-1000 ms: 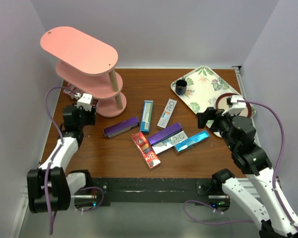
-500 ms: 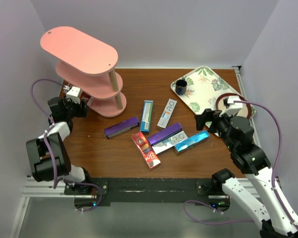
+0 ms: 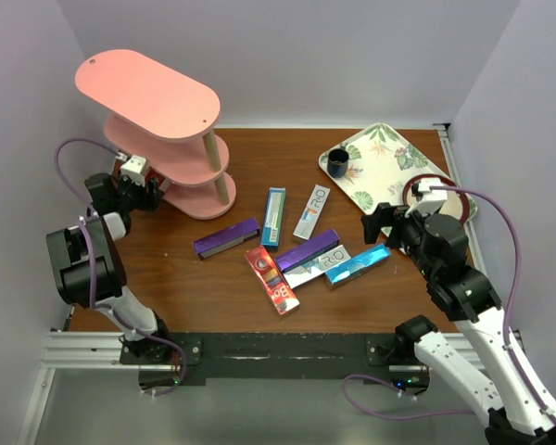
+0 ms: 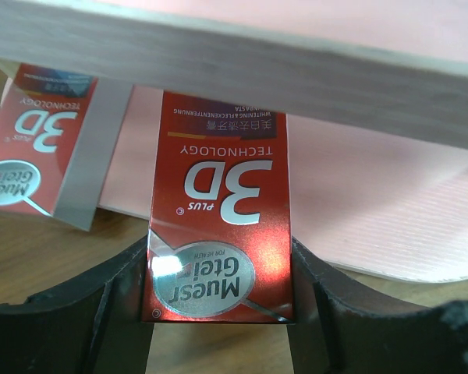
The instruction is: Place and organize the toothpastes onto the shelf
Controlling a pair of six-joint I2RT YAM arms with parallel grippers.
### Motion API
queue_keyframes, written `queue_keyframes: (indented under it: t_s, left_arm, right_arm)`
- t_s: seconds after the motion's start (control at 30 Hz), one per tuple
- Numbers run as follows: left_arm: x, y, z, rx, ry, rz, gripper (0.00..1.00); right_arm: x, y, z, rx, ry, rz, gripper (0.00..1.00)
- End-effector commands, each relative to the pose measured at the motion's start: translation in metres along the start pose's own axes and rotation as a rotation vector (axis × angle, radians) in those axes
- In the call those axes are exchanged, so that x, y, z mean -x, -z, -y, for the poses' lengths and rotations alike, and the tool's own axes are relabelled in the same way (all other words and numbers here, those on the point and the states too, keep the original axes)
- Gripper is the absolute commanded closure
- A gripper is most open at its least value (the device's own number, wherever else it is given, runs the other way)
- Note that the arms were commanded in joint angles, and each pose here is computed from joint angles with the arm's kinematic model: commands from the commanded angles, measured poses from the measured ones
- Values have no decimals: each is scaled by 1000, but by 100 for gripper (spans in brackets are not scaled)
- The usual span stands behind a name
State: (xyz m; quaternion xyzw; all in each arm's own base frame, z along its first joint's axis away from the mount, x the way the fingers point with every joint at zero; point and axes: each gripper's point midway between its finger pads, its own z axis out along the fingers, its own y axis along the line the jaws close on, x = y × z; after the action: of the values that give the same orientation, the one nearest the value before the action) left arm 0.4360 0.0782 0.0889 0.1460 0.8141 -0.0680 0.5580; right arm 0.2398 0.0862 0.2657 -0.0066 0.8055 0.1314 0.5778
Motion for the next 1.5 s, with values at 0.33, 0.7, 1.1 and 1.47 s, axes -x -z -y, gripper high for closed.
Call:
queue_keyframes:
  t_s: [0.33, 0.7, 1.1, 1.47]
  left_arm:
    - [16, -18, -23, -40, -90, 58, 75]
    - [21, -21, -23, -60, -89, 71, 53]
    - [15, -31, -18, -131, -68, 65, 47]
    - [9, -30, -17, -123, -59, 51, 32]
  right_arm:
    - [-2, -5, -4, 20, 25, -7, 2]
    - [-4, -6, -6, 30, 29, -16, 2]
    - [-6, -5, -5, 28, 30, -28, 2]
    - [-7, -6, -5, 28, 29, -31, 2]
